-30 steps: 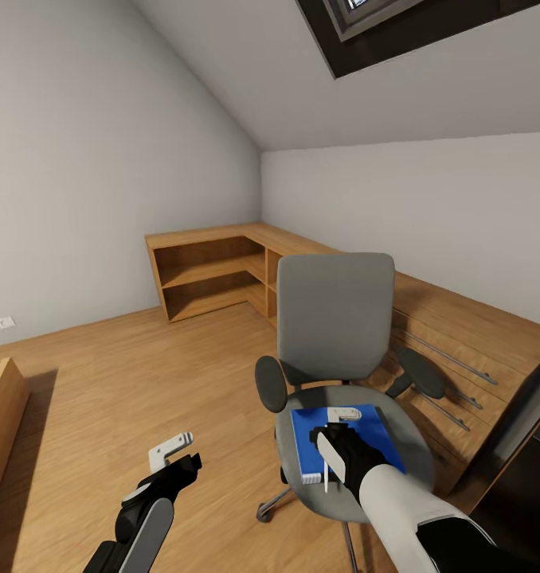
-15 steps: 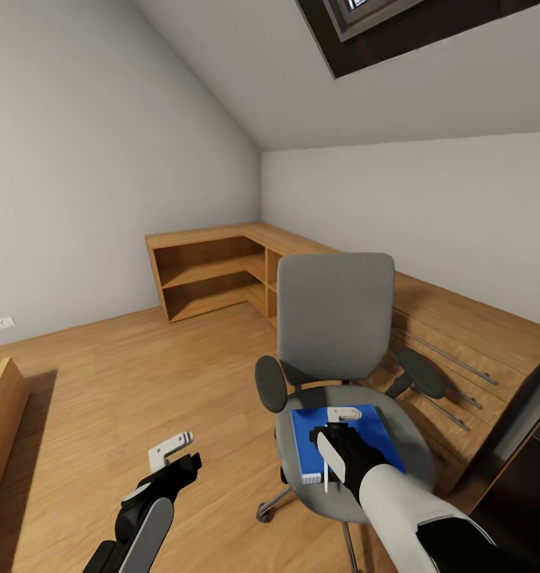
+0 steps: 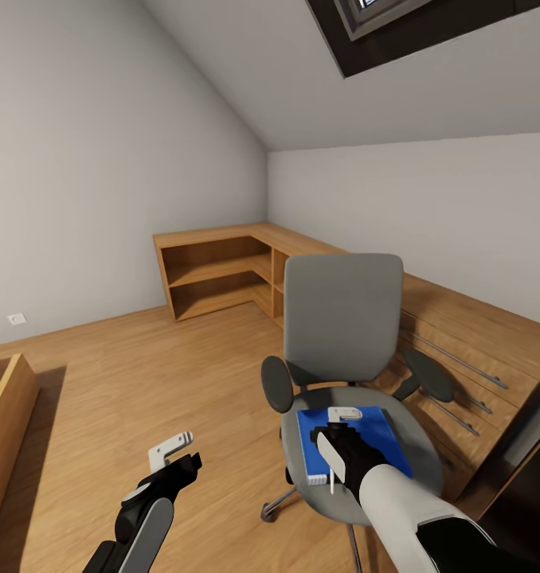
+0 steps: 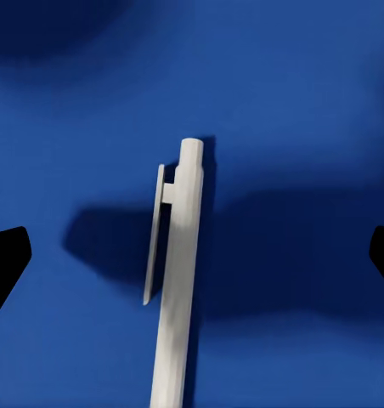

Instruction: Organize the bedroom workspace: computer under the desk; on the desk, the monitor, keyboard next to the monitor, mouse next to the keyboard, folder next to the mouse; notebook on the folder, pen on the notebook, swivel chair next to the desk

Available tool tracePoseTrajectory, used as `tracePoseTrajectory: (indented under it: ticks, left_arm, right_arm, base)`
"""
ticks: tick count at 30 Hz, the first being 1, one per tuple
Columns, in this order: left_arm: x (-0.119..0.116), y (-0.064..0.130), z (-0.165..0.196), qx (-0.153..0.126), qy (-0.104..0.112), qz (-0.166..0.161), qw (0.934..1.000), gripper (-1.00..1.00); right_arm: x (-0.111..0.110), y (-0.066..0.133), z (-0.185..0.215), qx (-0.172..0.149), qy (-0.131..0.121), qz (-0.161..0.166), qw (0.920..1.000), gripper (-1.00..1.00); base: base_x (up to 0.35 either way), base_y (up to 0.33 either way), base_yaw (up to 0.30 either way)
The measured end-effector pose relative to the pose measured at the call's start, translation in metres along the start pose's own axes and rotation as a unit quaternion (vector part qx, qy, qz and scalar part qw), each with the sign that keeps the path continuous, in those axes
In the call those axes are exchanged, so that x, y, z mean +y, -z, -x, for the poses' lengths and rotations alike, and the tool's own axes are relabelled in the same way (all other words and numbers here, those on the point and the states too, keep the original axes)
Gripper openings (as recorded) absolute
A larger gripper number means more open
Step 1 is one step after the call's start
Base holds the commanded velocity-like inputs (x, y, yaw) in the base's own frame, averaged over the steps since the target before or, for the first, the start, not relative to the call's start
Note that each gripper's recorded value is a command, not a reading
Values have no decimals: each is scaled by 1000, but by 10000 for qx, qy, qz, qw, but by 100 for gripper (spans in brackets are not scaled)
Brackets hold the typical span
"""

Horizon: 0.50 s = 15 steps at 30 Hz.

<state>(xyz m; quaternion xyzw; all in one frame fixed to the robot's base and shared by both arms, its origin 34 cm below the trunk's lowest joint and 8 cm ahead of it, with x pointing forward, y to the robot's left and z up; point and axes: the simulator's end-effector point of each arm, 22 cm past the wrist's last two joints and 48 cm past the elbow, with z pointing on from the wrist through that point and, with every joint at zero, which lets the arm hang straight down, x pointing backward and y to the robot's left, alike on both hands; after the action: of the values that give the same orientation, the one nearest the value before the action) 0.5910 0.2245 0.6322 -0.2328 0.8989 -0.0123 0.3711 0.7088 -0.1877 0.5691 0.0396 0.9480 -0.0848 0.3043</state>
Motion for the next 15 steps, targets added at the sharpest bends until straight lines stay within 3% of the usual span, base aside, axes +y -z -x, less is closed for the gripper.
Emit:
tracePoseTrajectory:
  ticks: [6,15]
  left_arm:
    - [0,0,0,-3,2,-3,10000,100]
    - [-1,0,1,-6,2,-7,10000,100]
  right_arm:
    - [0,0,0,3,0,1,10000,100]
    - [0,0,0,5,-6,2,10000,100]
  base:
    - [0,0,7]
    - [0,0,84]
